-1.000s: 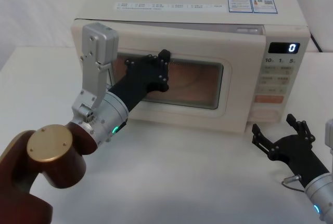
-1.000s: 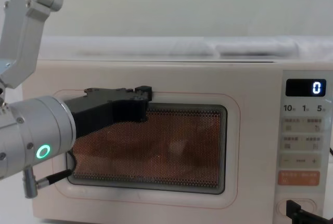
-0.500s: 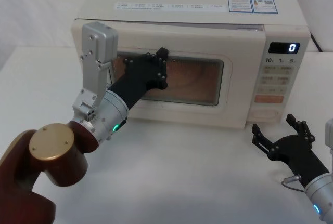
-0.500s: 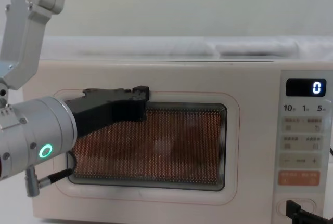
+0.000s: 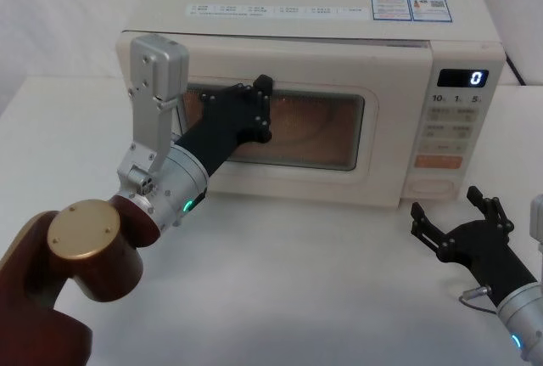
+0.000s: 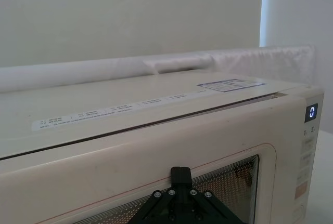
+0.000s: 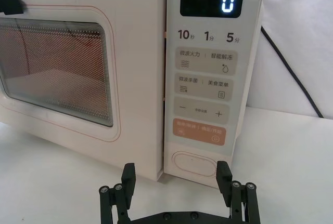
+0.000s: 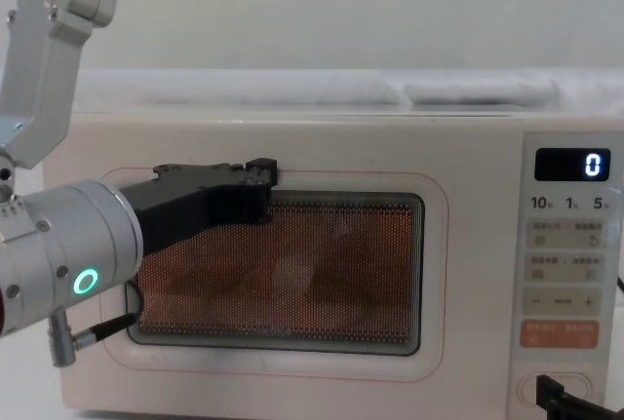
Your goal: Press the button to open the microwave door with one hand; close the microwave door with the other hand.
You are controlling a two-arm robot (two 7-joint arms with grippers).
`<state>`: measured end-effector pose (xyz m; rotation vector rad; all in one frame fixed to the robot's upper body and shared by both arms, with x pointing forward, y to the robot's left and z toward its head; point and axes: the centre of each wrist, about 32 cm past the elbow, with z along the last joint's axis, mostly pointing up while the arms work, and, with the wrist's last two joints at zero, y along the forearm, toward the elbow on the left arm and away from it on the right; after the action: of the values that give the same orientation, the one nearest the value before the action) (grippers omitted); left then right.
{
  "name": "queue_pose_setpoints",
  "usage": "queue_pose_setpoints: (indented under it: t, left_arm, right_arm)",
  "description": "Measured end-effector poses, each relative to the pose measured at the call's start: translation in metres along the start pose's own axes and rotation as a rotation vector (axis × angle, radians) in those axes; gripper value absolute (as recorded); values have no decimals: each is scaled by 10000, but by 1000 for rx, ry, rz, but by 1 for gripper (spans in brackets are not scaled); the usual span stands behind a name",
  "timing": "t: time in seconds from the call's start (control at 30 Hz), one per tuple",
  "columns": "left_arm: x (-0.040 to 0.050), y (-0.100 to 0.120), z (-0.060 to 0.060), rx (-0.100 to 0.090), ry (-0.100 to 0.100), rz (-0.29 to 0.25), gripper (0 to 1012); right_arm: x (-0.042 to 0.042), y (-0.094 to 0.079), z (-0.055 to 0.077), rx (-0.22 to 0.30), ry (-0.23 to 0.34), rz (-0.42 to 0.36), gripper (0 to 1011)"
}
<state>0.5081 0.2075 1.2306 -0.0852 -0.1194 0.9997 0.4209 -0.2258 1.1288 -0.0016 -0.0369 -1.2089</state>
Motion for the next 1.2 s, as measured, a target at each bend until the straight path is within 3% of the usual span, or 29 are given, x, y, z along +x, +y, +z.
queue_pose_setpoints:
  t: [1.2]
  left_arm:
    - [25, -54, -30, 4, 4, 1, 0]
  right_arm:
    - [0, 0, 0, 0, 0, 0, 1002]
